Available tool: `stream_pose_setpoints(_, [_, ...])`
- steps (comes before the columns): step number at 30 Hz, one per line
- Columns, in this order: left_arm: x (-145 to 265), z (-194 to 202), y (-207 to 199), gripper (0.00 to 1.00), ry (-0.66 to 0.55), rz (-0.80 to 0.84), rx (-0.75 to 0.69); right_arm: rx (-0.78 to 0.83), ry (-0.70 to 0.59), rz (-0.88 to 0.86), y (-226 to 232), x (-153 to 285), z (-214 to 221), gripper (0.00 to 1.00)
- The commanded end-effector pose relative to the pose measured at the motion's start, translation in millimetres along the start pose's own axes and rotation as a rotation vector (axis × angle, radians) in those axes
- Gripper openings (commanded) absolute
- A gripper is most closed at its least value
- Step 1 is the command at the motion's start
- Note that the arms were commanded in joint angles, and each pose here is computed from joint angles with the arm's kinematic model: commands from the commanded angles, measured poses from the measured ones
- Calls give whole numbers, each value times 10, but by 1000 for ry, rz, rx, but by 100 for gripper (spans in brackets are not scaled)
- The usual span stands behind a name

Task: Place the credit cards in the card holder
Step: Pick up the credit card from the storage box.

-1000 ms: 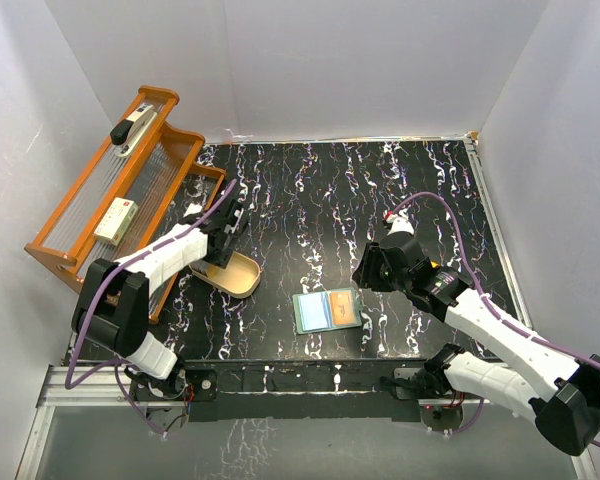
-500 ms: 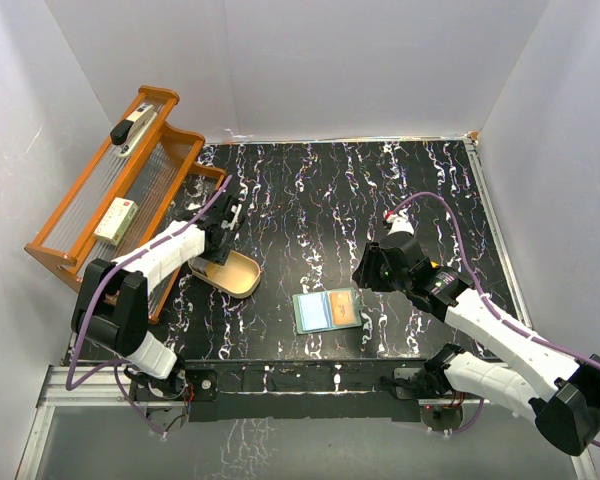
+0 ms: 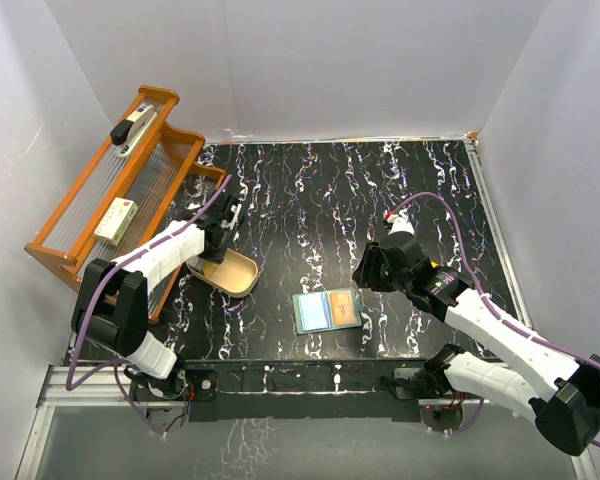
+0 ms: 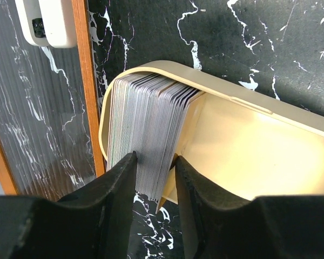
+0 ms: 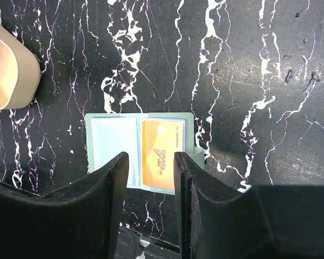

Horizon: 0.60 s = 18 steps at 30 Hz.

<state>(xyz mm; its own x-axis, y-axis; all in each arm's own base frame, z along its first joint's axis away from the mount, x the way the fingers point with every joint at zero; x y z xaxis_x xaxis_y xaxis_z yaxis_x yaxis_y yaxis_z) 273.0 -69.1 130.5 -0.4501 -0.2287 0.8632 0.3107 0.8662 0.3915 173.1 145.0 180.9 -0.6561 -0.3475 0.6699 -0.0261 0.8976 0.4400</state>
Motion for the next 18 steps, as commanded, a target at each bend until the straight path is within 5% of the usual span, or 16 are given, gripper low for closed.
stream_pose_setpoints(1, [137,-83,98,29,-35,-5,25,-13,-73,-53,143,79,-186,38])
stream_pose_setpoints(18, [440,-213,43,0,-90,148,93,-11,-58,-68,147,67,-154,39])
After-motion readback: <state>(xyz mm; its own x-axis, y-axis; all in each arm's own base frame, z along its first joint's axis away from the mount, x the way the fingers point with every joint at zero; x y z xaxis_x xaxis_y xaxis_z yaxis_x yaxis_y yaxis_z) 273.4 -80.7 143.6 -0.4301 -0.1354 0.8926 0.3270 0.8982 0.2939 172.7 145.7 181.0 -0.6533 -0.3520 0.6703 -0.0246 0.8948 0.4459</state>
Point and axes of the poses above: each gripper's point midway between its finger pads, its own x axis back along the fingers, its own y axis along the line the jaws close on, z = x × y, the point moved 7 cm from there along x, back along the fingers, and after that the axes turned 5 degrees about -x, right-handed, at the moved point
